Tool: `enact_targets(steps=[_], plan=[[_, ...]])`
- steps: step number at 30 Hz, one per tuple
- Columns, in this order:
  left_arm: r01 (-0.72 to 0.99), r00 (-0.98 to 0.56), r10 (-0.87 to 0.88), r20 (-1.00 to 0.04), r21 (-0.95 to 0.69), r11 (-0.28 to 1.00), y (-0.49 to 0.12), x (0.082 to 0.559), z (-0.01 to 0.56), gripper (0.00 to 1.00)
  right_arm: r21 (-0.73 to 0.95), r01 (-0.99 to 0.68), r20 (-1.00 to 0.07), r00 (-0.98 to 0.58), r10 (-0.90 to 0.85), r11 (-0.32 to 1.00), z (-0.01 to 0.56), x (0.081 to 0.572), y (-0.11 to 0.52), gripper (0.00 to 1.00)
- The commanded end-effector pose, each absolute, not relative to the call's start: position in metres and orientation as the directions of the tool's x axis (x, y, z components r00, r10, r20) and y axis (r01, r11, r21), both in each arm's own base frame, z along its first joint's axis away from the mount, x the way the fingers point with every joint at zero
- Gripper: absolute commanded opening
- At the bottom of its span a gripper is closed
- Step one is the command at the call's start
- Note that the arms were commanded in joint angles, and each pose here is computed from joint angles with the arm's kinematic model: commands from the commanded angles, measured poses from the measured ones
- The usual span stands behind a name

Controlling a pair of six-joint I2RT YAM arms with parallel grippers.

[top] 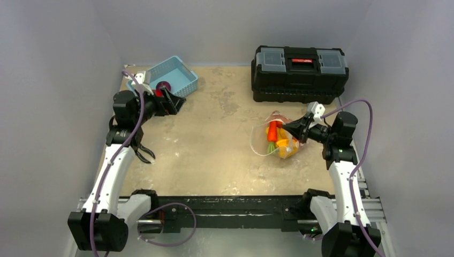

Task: Open the zip-top bag and remove the fake food
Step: Pick up the fake vegetable from the zipper food storage bag.

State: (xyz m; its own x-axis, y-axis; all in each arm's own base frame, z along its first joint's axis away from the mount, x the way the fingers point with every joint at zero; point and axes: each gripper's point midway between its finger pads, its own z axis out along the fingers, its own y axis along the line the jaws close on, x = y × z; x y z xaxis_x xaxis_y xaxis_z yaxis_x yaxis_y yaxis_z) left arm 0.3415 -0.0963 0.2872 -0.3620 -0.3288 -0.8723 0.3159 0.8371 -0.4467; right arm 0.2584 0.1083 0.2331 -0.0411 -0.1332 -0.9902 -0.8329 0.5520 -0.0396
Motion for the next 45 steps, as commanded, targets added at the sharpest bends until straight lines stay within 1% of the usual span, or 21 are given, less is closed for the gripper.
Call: enact_targets(steps=[1,5,10,18,25,30,38,42,45], plan=[[0.414,-0.376,-0.362,-0.853,-0.504,0.758,-0.116,0.314,0.294,0.99,-0.087,-0.847,-0.99,0.015,-0.14,0.525,0.243,0.254,0.112,0.0],[0.477,-0.432,-0.38,-0.818,-0.565,0.674,-0.138,0.285,0.289,0.98,-0.093,-0.847,-0.99,0.022,-0.141,0.523,0.245,0.253,0.112,0.0],[0.561,-0.457,-0.35,-0.818,-0.571,0.6,-0.173,0.245,0.284,0.99,-0.091,-0.851,-0.99,0.022,-0.139,0.518,0.245,0.252,0.113,0.0],[0.642,-0.463,-0.295,-0.836,-0.545,0.538,-0.227,0.206,0.283,1.0,-0.094,-0.846,-0.989,0.02,-0.145,0.525,0.244,0.253,0.112,0.0],[0.695,-0.431,-0.215,-0.876,-0.474,0.541,-0.287,0.197,0.281,1.0,-0.083,-0.853,-0.99,0.013,-0.139,0.515,0.243,0.252,0.113,0.0],[0.748,-0.404,-0.159,-0.901,-0.425,0.51,-0.335,0.189,0.281,1.0,-0.084,-0.855,-0.99,0.015,-0.138,0.512,0.244,0.251,0.114,0.0],[0.764,-0.349,-0.176,-0.92,-0.389,0.514,-0.39,0.204,0.281,0.99,-0.087,-0.856,-0.99,0.018,-0.138,0.509,0.245,0.25,0.114,0.0],[0.75,-0.341,-0.183,-0.922,-0.384,0.539,-0.406,0.217,0.276,0.92,-0.083,-0.86,-0.99,0.016,-0.137,0.504,0.244,0.25,0.115,0.0],[0.737,-0.355,-0.187,-0.916,-0.397,0.546,-0.419,0.225,0.271,0.84,-0.082,-0.862,-0.99,0.015,-0.138,0.5,0.244,0.25,0.116,0.0]])
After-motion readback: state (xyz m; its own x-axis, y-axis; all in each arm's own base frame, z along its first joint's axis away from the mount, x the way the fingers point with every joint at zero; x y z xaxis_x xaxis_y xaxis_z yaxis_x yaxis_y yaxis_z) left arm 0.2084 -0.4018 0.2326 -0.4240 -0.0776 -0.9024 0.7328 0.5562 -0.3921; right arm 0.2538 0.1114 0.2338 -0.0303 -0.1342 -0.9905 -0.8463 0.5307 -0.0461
